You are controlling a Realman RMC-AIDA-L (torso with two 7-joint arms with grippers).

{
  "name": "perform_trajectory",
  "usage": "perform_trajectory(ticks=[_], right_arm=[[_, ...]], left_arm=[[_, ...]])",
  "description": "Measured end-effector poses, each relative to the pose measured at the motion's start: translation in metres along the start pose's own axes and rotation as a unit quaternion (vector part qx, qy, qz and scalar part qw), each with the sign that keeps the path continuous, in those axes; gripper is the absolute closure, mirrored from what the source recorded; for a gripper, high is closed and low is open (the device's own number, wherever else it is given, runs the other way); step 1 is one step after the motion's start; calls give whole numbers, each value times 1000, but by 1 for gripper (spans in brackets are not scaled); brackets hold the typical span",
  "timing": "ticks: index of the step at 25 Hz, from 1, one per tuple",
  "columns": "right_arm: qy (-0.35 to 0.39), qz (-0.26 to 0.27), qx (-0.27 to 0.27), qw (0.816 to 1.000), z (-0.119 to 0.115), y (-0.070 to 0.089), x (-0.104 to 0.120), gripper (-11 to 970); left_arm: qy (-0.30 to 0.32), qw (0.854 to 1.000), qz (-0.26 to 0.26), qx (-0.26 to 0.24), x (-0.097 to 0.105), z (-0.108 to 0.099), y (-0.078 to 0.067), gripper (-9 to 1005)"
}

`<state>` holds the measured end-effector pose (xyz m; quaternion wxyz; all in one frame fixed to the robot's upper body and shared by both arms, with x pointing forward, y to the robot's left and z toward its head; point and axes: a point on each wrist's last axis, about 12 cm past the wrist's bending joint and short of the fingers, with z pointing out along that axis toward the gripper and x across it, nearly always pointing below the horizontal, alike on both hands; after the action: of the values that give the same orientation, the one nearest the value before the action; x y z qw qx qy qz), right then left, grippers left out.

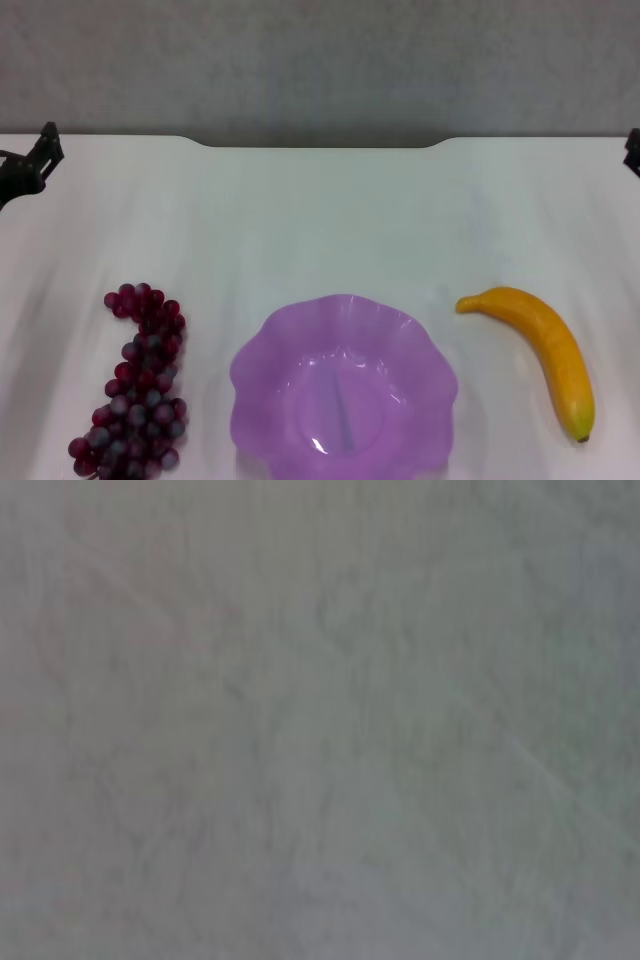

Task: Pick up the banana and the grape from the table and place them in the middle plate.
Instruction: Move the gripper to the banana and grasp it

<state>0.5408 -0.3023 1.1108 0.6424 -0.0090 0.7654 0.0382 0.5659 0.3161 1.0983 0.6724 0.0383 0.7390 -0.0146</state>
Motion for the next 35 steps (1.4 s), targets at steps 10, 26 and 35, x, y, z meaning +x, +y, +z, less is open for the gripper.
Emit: perform_trajectory(ticks=[10, 26, 35], right_arm=[[123, -39, -8, 992, -6, 24, -37, 190], [267, -2, -71, 961, 11, 10, -28, 189], [328, -3, -89, 940, 33, 19, -3, 191]], left_arm=[[1, 1000, -1, -2, 1, -1, 1, 248], [-4, 1000, -3, -2, -3, 0, 1, 249], [-5, 1000, -3, -1, -3, 0, 1, 250]])
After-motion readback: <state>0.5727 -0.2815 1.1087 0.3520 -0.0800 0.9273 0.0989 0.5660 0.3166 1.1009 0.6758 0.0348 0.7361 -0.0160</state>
